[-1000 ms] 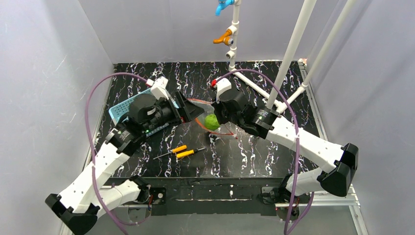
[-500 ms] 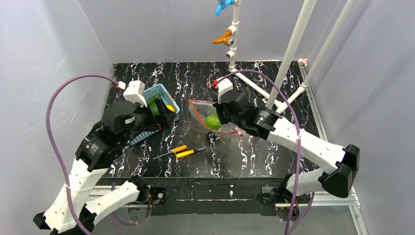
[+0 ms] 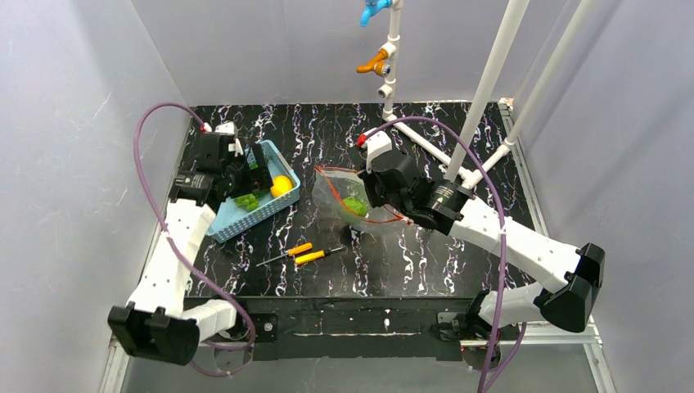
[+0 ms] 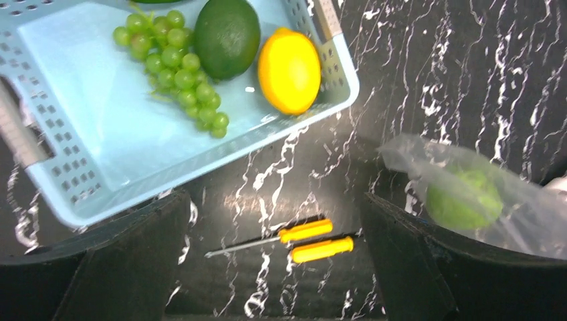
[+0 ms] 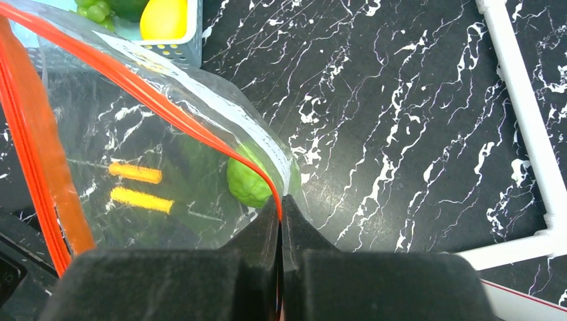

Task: Place the food in the zip-top bag and seal the zipper
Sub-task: Pick up the fake fruit from the bin.

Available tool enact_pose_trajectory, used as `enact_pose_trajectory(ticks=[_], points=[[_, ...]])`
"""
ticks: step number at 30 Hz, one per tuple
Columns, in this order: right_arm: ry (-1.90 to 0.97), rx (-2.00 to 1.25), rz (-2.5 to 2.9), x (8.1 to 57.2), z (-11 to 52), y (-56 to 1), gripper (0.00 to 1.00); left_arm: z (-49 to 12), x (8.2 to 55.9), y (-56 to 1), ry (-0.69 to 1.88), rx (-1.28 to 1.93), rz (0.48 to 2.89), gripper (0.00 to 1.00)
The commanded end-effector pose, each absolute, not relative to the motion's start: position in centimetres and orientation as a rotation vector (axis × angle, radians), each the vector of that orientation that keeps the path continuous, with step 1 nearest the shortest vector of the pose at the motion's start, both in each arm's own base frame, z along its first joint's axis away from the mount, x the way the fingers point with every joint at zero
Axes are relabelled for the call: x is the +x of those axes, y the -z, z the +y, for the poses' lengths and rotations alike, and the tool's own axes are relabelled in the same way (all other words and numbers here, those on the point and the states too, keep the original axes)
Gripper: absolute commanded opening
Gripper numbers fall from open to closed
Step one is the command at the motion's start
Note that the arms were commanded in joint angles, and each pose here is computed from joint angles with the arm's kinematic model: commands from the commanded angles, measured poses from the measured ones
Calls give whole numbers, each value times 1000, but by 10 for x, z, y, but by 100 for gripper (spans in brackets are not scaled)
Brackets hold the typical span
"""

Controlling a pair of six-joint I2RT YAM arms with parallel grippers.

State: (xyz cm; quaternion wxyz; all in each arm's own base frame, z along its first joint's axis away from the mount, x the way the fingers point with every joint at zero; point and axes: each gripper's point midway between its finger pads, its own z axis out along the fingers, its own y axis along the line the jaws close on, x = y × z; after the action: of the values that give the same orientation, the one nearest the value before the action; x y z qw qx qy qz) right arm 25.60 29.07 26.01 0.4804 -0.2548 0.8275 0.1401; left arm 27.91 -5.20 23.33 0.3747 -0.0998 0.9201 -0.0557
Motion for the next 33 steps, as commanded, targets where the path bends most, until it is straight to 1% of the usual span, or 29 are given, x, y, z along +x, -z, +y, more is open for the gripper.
enact_pose_trajectory(ticks=[1, 7, 11, 13, 16, 20, 25, 29, 33], points=[[-340, -596, 1968, 257, 285, -278, 1, -63, 319, -222, 309, -280, 2347, 98], [-328, -595, 1972, 257, 282, -280, 1, -60, 373, -185, 493, -437, 2383, 97], [-316, -598, 1980, 257, 282, -278, 1, -65, 392, -161, 528, -422, 2430, 95], [-310, -601, 1985, 258, 282, -277, 1, -54, 399, -147, 527, -445, 2440, 93], [-307, -604, 1992, 258, 283, -276, 1, -61, 403, -133, 582, -417, 2430, 91], [-303, -610, 2005, 259, 285, -276, 1, -55, 396, -103, 538, -508, 2449, 89], [-313, -606, 2001, 259, 287, -280, 1, -55, 392, -88, 497, -604, 2475, 88], [-315, -614, 2006, 260, 291, -282, 1, -77, 387, -78, 500, -646, 2496, 87], [-317, -619, 2006, 261, 293, -284, 1, -81, 388, -71, 489, -672, 2502, 86]])
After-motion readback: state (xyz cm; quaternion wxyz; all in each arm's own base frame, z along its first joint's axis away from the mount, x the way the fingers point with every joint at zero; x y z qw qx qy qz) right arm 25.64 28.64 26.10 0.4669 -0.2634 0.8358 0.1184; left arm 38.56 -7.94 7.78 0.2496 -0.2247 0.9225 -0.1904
